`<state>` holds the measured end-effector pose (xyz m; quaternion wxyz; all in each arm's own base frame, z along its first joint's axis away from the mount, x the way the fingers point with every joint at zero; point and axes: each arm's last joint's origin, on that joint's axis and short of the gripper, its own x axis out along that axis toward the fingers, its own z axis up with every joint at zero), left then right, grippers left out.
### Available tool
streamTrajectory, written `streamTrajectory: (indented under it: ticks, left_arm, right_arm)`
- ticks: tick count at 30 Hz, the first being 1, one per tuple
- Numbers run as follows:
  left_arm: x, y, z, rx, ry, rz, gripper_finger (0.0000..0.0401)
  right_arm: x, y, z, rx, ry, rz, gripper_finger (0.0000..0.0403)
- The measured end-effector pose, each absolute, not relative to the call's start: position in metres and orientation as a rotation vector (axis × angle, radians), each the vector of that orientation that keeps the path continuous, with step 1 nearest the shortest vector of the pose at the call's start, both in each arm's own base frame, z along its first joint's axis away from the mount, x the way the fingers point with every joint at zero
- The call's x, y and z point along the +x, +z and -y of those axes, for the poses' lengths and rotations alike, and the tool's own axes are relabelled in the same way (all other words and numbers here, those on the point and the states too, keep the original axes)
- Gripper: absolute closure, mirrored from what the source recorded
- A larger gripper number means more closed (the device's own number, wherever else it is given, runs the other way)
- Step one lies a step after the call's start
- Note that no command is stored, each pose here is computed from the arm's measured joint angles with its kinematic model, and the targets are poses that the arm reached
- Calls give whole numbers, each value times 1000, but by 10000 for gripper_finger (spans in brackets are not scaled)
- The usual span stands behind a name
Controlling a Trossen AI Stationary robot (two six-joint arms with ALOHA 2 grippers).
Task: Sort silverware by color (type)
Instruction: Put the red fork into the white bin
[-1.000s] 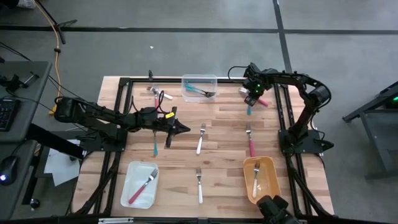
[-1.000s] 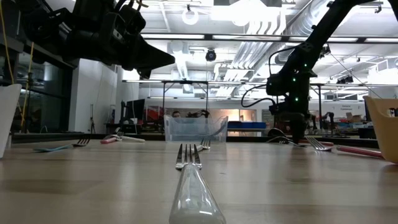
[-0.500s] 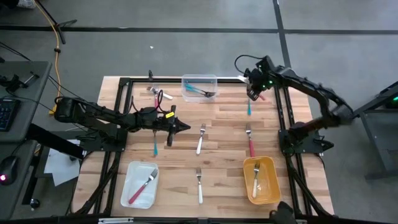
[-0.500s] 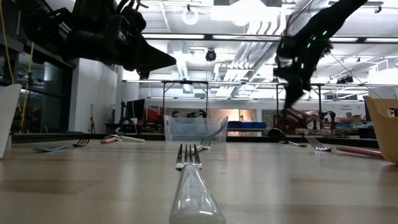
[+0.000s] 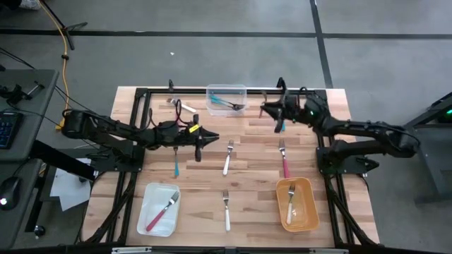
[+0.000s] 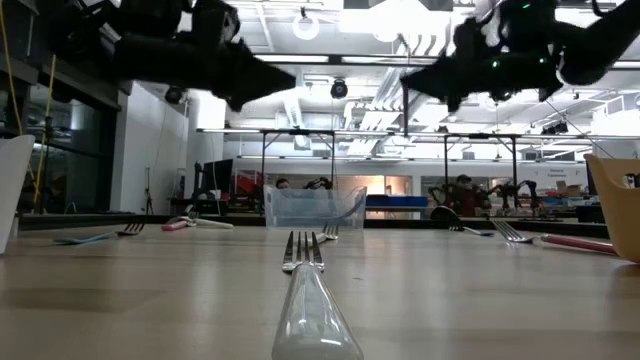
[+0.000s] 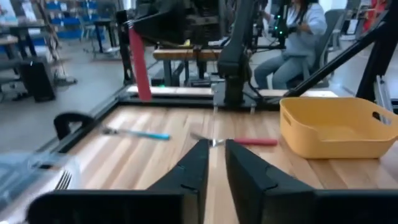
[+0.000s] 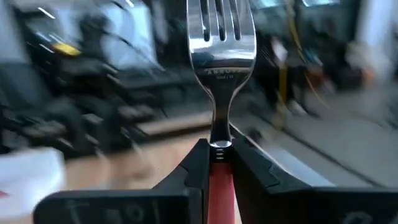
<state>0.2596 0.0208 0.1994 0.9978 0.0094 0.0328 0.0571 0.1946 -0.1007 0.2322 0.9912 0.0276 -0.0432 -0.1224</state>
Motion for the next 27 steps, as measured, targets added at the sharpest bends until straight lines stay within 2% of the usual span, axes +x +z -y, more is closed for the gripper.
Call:
streamTrajectory:
  ticks: [7,16,21,27]
  left_arm:
    - [288,220,-21,108,183,-28,280]
    - [326,243,-19,124,154,39,195]
    - [338,259,-19,124,140,50,175]
    - [347,275,-19,74,112,15,175]
  right_arm:
    - [213,247,66,-3,-90,229,365]
    - [223,262,40,-46,24,297,363]
    - [224,262,38,-61,17,302,363]
    - [224,263,38,-70,15,306,362]
